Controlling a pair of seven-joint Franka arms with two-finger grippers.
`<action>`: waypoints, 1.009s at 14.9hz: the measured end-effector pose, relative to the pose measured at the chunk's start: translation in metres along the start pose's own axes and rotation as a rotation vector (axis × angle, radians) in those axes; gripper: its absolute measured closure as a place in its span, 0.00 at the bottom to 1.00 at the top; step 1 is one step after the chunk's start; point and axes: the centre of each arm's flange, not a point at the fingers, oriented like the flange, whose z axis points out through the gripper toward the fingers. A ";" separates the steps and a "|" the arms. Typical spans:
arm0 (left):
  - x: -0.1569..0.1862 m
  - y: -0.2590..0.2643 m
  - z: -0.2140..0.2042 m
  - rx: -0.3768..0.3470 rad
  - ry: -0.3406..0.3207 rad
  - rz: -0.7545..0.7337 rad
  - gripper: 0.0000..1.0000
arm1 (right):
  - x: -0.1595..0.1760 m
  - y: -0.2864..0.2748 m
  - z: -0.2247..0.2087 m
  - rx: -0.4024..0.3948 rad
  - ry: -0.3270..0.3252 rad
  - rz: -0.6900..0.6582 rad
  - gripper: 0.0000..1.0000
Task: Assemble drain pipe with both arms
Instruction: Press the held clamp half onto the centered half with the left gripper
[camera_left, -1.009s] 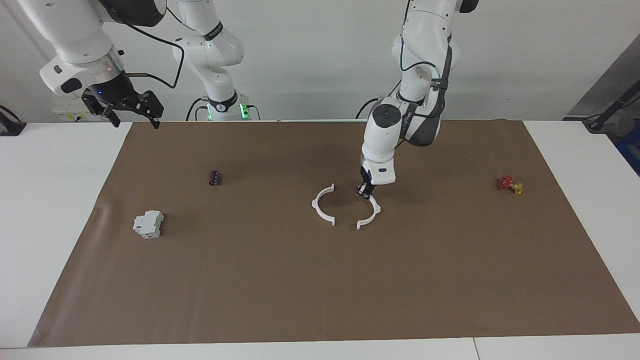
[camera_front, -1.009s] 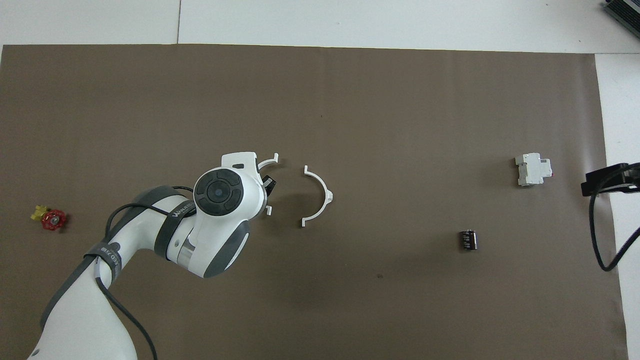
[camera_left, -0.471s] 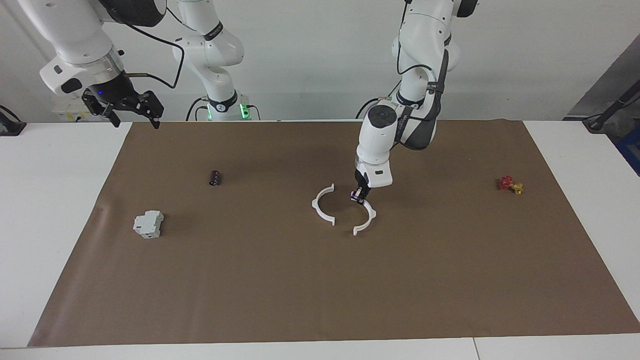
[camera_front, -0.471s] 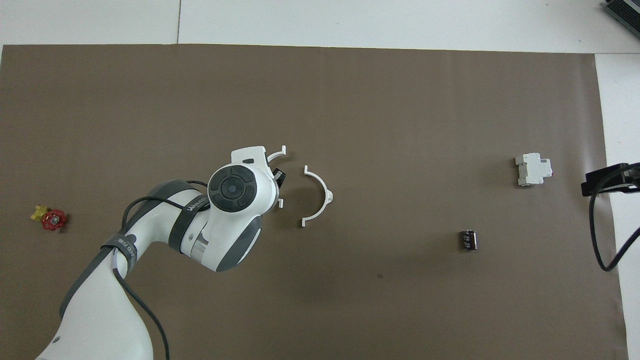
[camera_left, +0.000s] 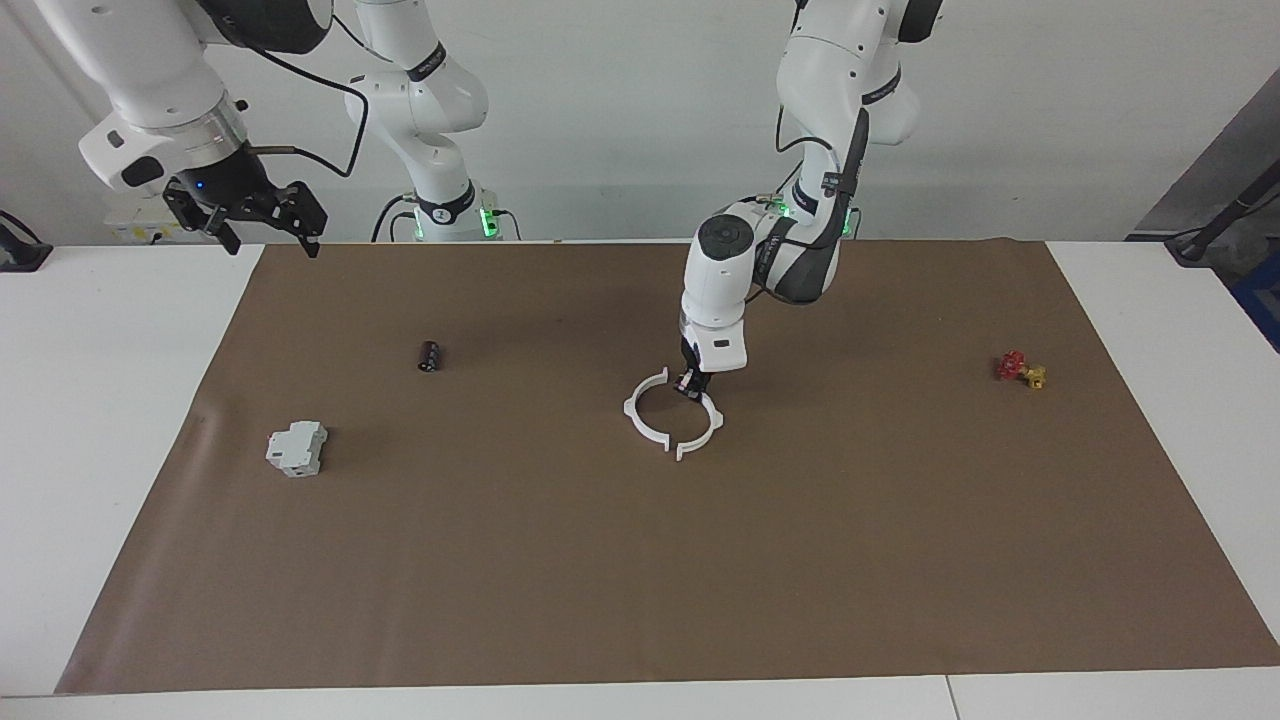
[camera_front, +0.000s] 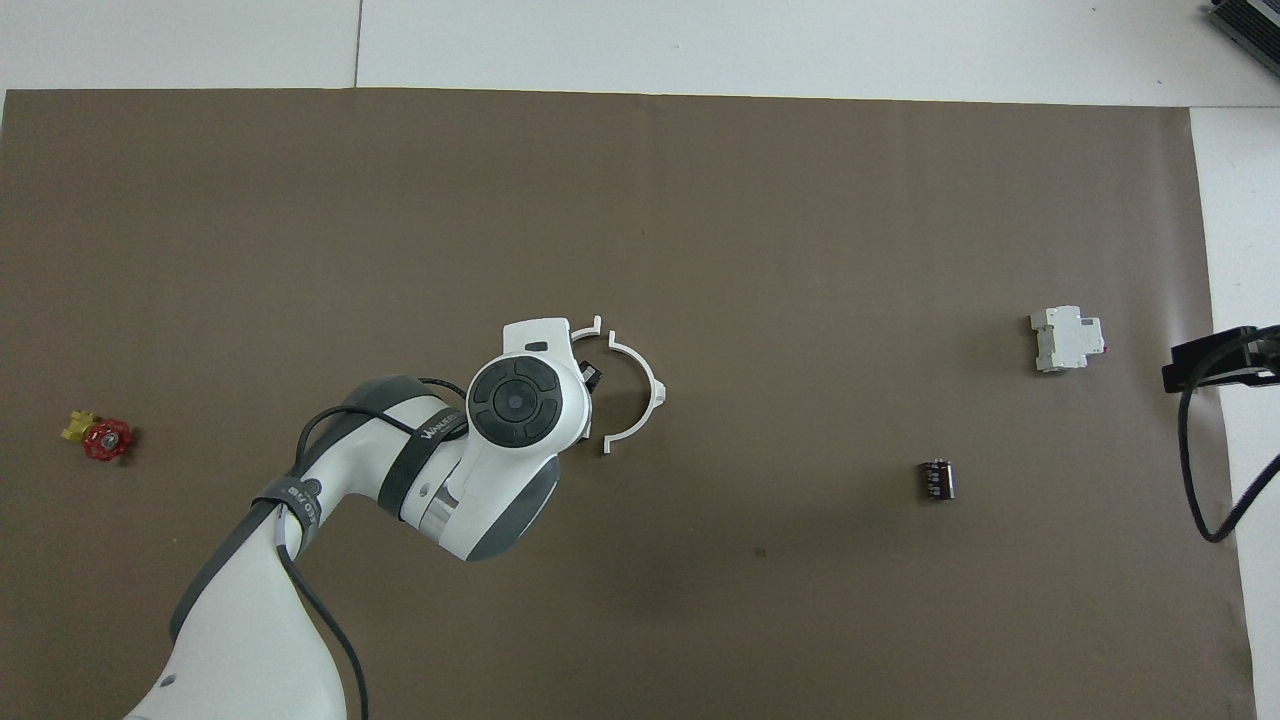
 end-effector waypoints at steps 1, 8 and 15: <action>0.000 0.000 0.000 0.000 0.000 0.000 0.93 | 0.000 0.000 0.000 0.000 0.000 0.000 0.00; -0.001 0.000 0.000 0.003 0.002 0.003 0.93 | 0.000 0.000 0.000 0.000 0.000 0.000 0.00; -0.009 -0.002 0.000 0.028 0.012 0.027 0.93 | 0.000 0.000 0.000 0.000 0.000 0.000 0.00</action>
